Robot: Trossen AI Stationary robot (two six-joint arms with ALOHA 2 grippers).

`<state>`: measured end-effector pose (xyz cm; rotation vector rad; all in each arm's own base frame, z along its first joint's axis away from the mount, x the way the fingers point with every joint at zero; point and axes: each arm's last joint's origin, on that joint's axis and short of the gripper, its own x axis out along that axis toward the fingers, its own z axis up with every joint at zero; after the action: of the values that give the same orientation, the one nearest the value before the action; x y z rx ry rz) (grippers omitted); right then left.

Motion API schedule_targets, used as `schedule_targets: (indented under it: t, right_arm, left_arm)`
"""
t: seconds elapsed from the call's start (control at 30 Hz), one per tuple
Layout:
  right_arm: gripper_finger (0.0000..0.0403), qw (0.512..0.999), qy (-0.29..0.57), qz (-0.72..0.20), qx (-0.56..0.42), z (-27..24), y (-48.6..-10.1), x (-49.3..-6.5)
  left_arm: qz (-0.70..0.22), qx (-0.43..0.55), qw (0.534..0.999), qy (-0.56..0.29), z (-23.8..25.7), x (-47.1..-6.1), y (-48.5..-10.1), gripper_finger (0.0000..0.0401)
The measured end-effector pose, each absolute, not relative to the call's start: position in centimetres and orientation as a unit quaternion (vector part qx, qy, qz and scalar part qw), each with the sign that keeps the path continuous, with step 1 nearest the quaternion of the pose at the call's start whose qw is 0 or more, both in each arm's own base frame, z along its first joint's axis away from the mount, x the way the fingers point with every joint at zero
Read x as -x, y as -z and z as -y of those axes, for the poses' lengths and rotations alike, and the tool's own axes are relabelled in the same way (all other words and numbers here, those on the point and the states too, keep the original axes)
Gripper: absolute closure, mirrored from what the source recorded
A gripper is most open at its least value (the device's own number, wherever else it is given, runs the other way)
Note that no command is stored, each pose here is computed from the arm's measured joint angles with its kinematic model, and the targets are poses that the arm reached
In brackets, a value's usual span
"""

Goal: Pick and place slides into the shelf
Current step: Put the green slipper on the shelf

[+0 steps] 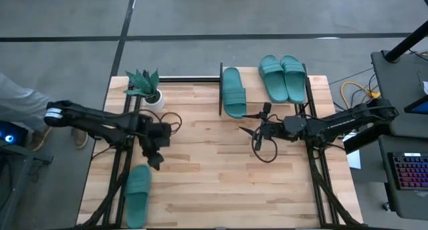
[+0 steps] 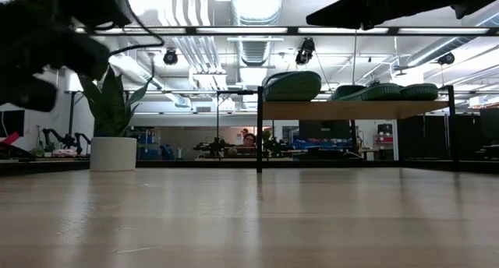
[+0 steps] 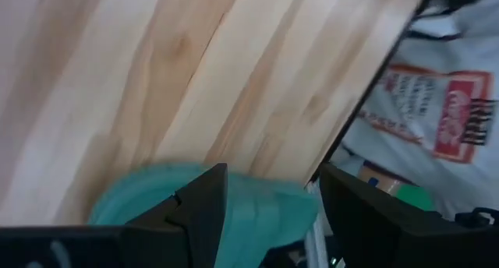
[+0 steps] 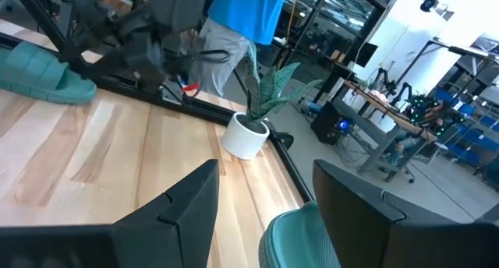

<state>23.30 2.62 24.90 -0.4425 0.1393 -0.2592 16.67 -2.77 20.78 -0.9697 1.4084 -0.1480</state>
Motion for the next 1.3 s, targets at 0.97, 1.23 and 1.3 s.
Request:
schedule_targets:
  t: [0.97, 1.23, 1.3]
  right_arm:
    - [0.0204, 0.967, 0.128, -0.073, 0.208, -2.6, -24.7, -23.4]
    - [0.0204, 0.966, 0.127, -0.077, 0.210, -2.6, -24.6, -23.4]
    - [0.0204, 0.966, 0.126, -0.079, 0.212, -2.6, -24.6, -23.4]
  left_arm:
    - [-0.727, 0.380, 0.570, 0.059, 6.9, -16.1, -15.6, 0.0212]
    - [-0.743, 0.408, 0.523, 0.092, 7.9, -16.8, -14.7, 0.0211]
    - [-0.743, 0.409, 0.520, 0.100, 8.1, -17.0, -14.5, 0.0211]
